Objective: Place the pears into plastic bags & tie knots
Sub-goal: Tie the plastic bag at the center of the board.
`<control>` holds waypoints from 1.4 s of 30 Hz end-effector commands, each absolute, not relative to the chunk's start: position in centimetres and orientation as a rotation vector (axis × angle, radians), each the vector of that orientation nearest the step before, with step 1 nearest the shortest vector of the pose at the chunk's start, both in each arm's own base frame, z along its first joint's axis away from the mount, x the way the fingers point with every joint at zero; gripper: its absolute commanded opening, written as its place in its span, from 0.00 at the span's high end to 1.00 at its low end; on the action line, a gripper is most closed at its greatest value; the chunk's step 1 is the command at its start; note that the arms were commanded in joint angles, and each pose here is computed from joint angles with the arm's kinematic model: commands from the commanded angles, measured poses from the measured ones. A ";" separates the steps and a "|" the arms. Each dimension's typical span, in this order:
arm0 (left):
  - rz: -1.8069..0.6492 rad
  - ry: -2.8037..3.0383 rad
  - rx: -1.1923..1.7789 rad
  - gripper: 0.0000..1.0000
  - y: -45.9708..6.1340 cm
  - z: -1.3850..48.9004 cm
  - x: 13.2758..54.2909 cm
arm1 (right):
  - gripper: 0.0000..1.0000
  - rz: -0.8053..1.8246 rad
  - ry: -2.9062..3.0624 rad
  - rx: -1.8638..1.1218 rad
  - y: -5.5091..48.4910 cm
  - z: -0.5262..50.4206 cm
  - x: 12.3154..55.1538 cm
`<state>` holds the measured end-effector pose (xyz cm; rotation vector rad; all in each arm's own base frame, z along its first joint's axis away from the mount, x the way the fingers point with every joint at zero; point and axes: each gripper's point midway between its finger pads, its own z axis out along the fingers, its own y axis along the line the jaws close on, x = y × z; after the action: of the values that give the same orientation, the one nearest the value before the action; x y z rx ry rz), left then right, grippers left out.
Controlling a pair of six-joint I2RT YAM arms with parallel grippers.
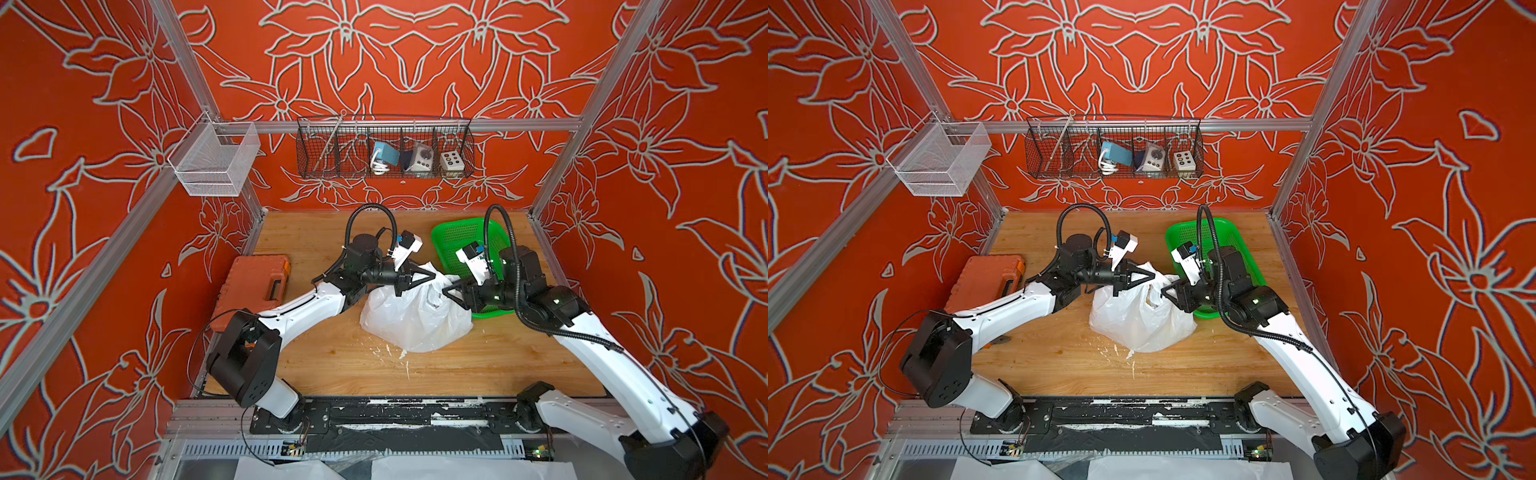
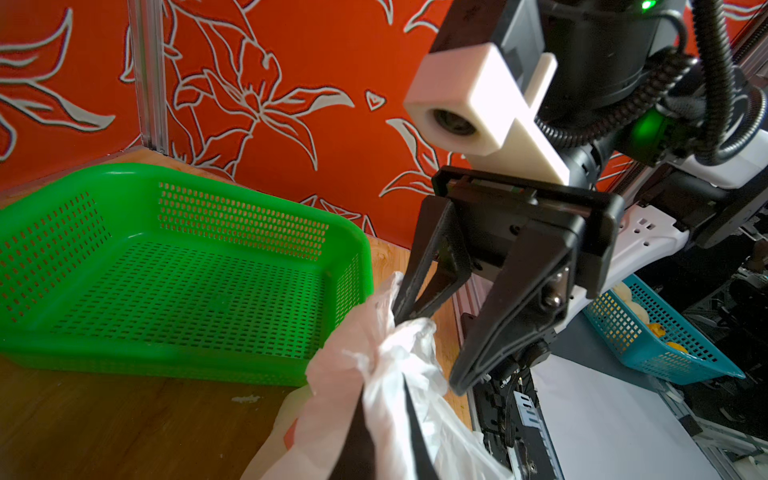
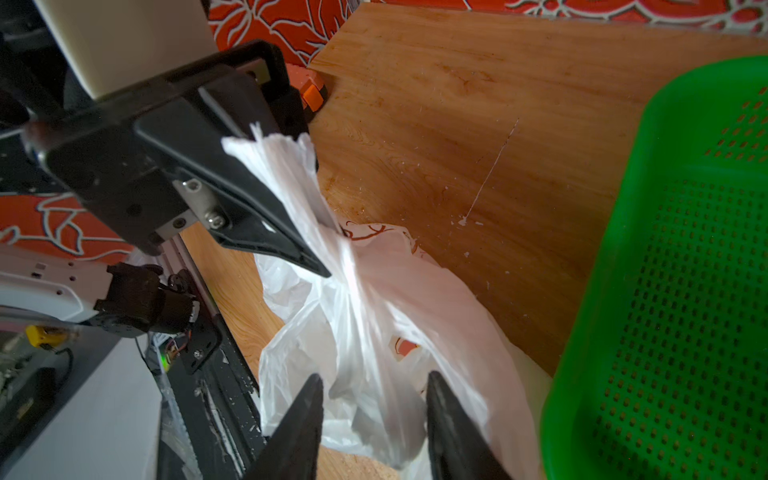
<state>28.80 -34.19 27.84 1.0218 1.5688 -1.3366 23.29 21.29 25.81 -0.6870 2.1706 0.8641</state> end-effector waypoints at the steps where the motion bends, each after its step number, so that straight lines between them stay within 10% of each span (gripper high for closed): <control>1: -1.346 1.497 1.049 1.00 -34.1 29.5 27.8 | 0.81 0.913 2.111 -0.699 22.2 27.5 23.6; 3: -1.347 1.495 1.045 1.00 -34.1 29.6 27.8 | 1.00 0.931 2.114 -0.703 22.4 27.4 23.6; 25: -1.363 1.452 1.015 1.00 -33.6 31.4 27.1 | 1.00 0.709 2.248 -0.549 21.3 24.1 26.4; 34: -1.348 1.472 1.039 1.00 -33.8 30.6 27.4 | 0.42 0.684 2.060 -0.788 18.7 30.7 19.9; 42: -1.356 1.470 1.102 1.00 -33.9 30.5 26.7 | 0.30 0.611 2.049 -1.010 20.6 30.2 22.3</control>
<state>27.59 -33.94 28.89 1.0397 1.5409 -1.3576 21.94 20.27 32.65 -0.8746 2.0010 0.6589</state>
